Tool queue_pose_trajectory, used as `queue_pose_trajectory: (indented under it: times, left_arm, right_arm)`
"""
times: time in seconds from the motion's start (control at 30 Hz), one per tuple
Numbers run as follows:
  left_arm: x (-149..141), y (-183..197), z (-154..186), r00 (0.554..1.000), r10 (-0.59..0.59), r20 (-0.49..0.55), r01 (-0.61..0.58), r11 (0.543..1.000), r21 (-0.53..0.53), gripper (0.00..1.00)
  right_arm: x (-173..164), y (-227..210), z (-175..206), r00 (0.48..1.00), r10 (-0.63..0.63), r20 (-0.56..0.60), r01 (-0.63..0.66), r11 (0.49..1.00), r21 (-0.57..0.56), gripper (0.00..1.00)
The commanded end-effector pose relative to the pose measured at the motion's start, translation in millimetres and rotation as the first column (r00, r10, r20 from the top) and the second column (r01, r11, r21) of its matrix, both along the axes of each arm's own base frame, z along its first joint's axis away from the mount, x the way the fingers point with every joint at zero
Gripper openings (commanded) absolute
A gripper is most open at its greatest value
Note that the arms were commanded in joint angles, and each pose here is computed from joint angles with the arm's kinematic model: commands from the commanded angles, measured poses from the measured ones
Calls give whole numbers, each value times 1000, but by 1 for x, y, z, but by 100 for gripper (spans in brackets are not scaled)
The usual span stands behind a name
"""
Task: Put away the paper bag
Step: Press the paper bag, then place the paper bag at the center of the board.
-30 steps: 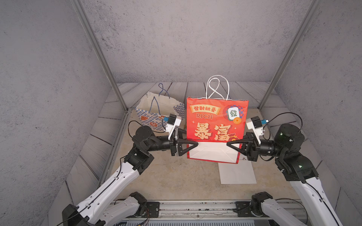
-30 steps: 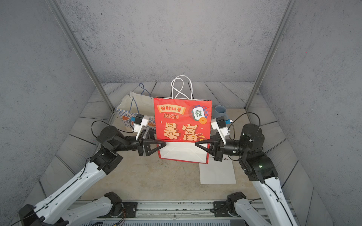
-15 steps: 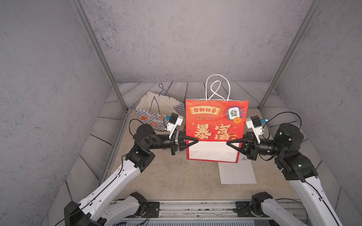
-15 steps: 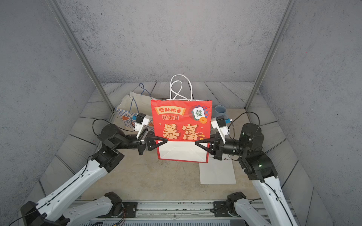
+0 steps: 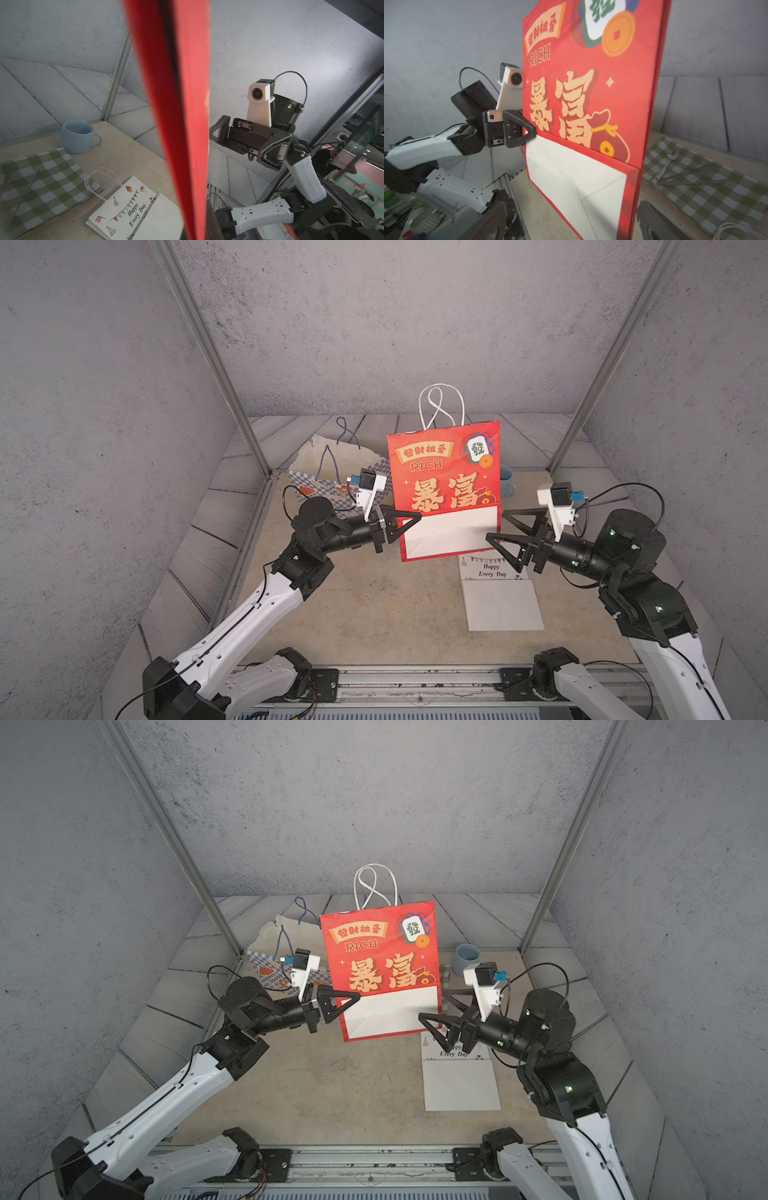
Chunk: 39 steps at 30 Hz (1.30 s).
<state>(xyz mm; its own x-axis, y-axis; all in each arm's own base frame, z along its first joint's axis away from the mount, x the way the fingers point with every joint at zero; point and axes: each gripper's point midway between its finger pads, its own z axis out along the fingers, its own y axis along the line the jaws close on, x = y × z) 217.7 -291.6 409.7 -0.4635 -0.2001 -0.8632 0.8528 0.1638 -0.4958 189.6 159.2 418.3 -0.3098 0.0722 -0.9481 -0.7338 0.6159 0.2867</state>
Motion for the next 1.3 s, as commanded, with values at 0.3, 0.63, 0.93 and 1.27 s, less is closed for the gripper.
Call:
queue_pose_trajectory:
  times: [0.3, 0.63, 0.93, 1.27]
  left_arm:
    - [18, -24, -58, 941, 217, -259, -204, 976, 75, 0]
    - [-12, -101, -98, 901, 150, -406, -129, 989, 79, 0]
    - [-36, -172, -137, 896, 44, -441, -1, 995, 99, 0]
    - [-37, -229, -180, 837, -4, -547, 62, 994, 88, 0]
  right_arm:
    - [5, -84, -45, 888, -460, 27, 452, 857, -246, 99]
    - [-6, -87, -38, 881, -469, 53, 471, 863, -184, 99]
    - [-11, -81, -33, 900, -434, 46, 435, 886, -160, 99]
    - [-12, -78, -38, 909, -416, 34, 416, 893, -171, 100]
